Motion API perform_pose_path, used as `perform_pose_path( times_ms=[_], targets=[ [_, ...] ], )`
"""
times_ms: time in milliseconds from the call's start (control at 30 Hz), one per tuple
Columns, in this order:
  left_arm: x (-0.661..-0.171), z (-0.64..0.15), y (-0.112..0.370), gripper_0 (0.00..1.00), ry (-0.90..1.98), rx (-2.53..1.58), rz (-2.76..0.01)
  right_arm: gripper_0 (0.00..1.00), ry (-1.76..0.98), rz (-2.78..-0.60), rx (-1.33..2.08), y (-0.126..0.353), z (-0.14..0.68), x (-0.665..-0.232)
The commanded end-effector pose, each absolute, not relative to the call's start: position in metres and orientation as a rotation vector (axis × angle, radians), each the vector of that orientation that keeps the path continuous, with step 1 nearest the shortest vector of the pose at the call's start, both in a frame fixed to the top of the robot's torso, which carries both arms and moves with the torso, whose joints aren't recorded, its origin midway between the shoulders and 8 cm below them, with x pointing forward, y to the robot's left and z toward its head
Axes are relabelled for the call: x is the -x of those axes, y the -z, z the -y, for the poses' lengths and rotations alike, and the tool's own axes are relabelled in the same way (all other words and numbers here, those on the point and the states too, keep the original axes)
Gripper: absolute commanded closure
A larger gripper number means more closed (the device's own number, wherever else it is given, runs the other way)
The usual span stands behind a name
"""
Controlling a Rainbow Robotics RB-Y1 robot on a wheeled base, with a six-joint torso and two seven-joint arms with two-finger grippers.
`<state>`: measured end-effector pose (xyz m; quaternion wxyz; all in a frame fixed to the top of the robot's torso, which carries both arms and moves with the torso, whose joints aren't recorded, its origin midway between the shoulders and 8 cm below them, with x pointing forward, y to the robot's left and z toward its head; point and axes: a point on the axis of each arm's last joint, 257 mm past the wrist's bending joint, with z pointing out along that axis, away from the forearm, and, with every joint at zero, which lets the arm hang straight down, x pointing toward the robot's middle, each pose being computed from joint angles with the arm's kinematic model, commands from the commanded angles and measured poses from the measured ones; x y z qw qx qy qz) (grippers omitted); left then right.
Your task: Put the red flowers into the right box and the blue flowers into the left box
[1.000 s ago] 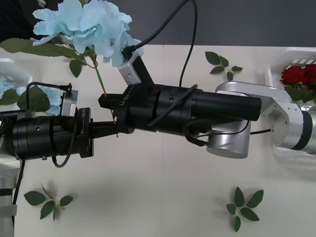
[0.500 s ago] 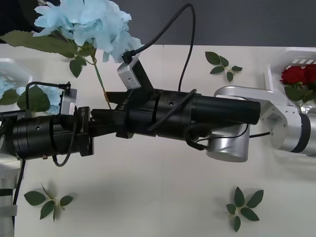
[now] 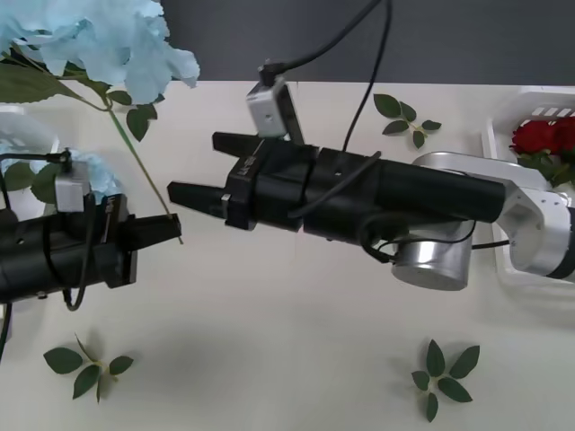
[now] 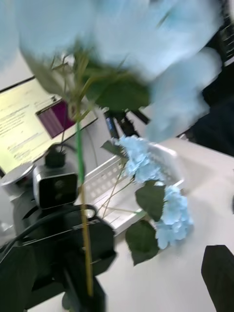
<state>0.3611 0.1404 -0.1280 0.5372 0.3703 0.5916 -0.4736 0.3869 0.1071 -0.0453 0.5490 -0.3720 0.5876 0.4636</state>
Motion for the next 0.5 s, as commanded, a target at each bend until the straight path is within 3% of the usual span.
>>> perform_pose_path(
  times_ms=[33,300,500],
  targets=[
    [-0.355,-0.188,0.134,1.00,1.033,-0.817,-1.449,0.00,-1.098,-1.363,0.731,0.002,-0.063,-0.403],
    [-0.335,-0.273,0.146,1.00,0.906,-0.638,-1.558,0.00,-1.078,-1.508,0.515,-0.031,0.000,-0.427],
    [-0.321,-0.339,0.150,1.00,0.776,-0.434,-1.616,0.00,-0.992,-1.811,0.359,-0.009,0.051,-0.445]
  ],
)
